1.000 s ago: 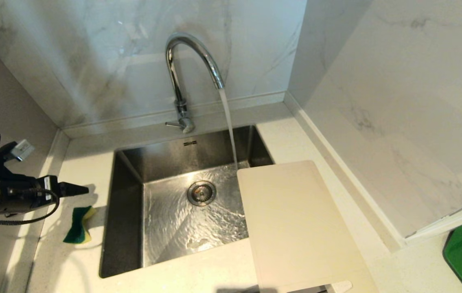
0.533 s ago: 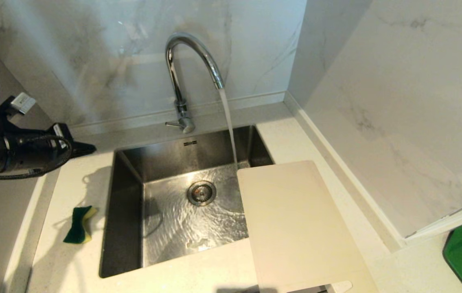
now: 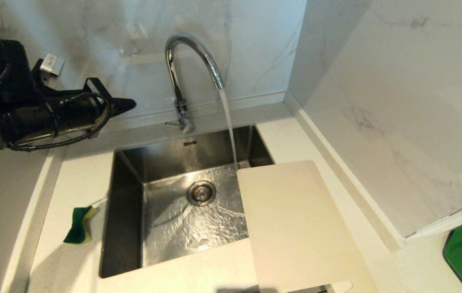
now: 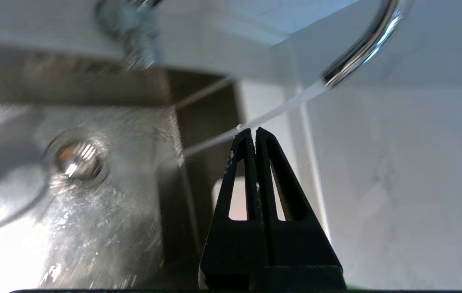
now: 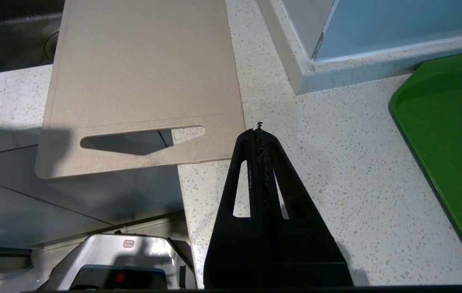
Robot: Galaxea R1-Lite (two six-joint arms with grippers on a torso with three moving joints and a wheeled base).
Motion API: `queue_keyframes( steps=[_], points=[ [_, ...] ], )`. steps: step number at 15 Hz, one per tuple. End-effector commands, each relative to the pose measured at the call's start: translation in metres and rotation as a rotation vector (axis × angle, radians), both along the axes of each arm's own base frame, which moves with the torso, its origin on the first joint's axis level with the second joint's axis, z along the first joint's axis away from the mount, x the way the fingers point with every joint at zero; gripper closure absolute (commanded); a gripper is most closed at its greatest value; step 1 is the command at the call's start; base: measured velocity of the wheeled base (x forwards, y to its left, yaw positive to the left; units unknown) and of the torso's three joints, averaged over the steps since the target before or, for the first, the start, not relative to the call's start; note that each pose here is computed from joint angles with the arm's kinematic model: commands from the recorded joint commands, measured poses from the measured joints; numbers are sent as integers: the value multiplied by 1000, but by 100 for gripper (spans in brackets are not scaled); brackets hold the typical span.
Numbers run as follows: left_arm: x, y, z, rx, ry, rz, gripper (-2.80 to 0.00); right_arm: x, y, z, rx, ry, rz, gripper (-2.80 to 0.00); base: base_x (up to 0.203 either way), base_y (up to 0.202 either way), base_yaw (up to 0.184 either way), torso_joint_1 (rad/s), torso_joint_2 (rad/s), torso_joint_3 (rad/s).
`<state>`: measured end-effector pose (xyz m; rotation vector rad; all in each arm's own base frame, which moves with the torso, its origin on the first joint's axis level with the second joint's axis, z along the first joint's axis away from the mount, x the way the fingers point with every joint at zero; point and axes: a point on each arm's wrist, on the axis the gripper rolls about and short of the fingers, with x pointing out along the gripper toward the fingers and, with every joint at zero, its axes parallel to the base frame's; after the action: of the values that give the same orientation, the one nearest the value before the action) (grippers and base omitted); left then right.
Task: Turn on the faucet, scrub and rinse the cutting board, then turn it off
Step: Turn off the tap
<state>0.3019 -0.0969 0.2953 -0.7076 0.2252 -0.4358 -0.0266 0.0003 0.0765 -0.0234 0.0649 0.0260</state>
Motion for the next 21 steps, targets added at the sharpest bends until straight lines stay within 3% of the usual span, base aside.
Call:
queue_keyframes(
  steps=[1,3,7,21],
  points=[
    [28,-22,-23,-9,-29,-34,0,0,0,0,-1,1,1,0,0,0,0,0,0,0],
    [43,-36,-37,-5,-83,-40,0,0,0,0,-1,1,1,0,0,0,0,0,0,0],
    [72,-50,-71,72,-175,-10,0,0,0,0,-1,1,1,0,0,0,0,0,0,0],
    [142,-69,-128,85,-174,7,0,0,0,0,-1,1,1,0,0,0,0,0,0,0]
  ],
)
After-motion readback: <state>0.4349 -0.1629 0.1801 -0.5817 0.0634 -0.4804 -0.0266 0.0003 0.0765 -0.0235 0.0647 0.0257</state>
